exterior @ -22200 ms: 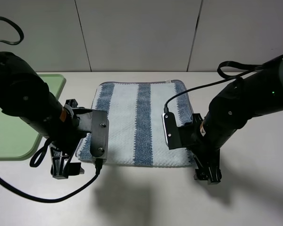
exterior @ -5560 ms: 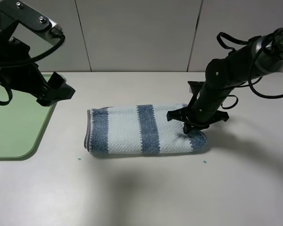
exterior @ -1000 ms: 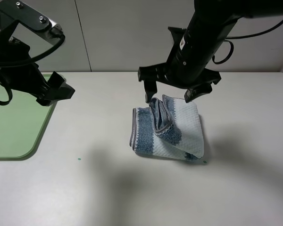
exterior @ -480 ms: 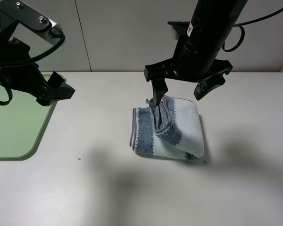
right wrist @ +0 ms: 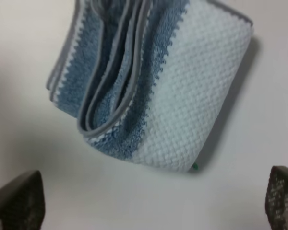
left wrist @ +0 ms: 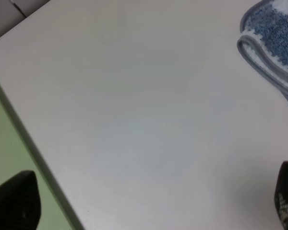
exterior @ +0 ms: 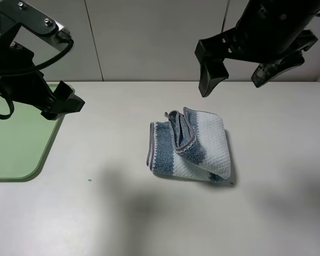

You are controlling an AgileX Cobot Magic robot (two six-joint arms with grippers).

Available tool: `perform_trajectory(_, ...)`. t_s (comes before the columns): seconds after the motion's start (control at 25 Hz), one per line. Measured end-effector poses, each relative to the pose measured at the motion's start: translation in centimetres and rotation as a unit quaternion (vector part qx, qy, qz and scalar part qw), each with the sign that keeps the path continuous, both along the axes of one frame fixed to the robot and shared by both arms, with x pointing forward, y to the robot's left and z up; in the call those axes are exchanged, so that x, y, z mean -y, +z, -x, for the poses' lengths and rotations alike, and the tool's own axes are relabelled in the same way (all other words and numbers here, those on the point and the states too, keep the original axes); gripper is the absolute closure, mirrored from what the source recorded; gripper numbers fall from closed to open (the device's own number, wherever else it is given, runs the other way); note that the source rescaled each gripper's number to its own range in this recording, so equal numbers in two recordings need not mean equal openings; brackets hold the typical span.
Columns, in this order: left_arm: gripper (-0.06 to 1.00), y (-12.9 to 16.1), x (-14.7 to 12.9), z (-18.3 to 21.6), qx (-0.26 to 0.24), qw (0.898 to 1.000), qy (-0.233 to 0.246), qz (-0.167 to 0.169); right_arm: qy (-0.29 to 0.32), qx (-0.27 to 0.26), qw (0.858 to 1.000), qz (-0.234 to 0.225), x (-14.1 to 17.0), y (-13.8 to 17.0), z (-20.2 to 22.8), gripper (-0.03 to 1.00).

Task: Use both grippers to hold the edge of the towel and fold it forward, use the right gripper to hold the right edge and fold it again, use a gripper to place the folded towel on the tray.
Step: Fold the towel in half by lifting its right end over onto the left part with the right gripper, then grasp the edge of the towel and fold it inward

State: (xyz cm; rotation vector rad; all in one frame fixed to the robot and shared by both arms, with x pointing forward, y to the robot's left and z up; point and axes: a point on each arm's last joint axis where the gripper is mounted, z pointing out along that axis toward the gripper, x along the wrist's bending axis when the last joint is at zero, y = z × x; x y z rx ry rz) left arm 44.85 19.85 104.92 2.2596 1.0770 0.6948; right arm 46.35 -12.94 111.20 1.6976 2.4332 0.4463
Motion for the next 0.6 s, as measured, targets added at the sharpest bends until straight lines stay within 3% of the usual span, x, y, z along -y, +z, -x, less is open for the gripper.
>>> perform_trajectory(0.6,-0.03,0.0,0.0,0.0,0.0,1.0,0.0,0.0,0.009,0.048,0.999,-0.017,4.8,1.7,5.9,-0.03)
